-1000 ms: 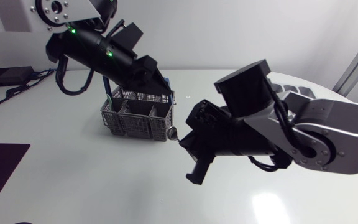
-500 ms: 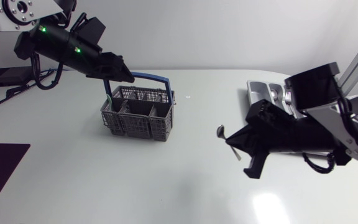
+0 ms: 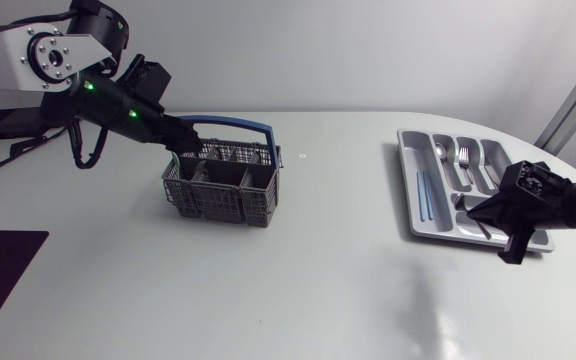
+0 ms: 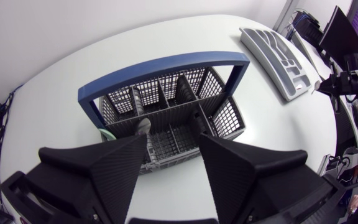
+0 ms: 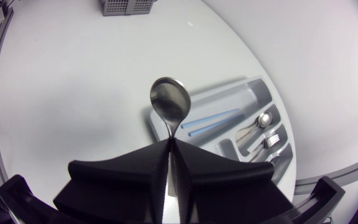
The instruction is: Unload the cutlery basket into the drawer organizer.
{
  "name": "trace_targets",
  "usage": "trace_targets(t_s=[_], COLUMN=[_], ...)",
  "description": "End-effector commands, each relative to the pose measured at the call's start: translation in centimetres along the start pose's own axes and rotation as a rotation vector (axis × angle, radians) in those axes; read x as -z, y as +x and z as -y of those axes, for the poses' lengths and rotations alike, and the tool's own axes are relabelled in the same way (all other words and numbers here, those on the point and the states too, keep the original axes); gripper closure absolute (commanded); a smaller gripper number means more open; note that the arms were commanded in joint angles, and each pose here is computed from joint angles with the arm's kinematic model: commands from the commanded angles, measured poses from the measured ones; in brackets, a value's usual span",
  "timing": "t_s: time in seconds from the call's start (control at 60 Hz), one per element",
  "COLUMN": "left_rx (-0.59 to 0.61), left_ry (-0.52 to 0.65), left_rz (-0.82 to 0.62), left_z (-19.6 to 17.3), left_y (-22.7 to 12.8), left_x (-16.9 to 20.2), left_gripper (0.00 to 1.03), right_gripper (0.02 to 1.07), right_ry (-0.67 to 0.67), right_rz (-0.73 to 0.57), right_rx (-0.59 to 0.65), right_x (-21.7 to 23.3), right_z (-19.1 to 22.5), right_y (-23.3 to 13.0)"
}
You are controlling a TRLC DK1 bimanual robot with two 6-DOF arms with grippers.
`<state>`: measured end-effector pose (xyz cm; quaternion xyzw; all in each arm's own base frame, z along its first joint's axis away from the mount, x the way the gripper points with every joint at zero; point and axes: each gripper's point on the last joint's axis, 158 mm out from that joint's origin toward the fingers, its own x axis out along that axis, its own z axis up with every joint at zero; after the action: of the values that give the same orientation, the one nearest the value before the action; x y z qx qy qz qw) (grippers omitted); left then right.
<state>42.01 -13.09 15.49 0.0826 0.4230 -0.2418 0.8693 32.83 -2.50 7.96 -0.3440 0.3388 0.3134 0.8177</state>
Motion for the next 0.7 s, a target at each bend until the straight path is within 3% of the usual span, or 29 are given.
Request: trace_targets(t_s=[0.0, 0.3, 0.6, 0.683], left_rx=[0.001, -0.039, -0.08, -0.088], left_ry=[0.034, 0.076, 0.115, 0.126], left_rz=[-0.019, -0.052, -0.077, -0.077], left_z=[0.4, 0.0, -0.8, -1.0], left_y=[0.5, 1.5, 2.6, 2.8], left_x=[0.9, 1.8, 2.9, 3.1], left_gripper=[0.44, 0.44, 0.44, 0.44], right_gripper=[0.97, 0.97, 0.96, 0.83], right_ry=[-0.086, -0.192, -0.242, -0.259], right_rz=[-0.027, -0.205, -0.287, -0.302], right_rx=[0.018, 0.002, -0.033, -0.004], right_x=[1.7, 9.9, 12.9, 13.0], right_z=[2.4, 7.1, 6.7, 7.3], right_y=[-0.1, 2.5, 5.0, 5.3])
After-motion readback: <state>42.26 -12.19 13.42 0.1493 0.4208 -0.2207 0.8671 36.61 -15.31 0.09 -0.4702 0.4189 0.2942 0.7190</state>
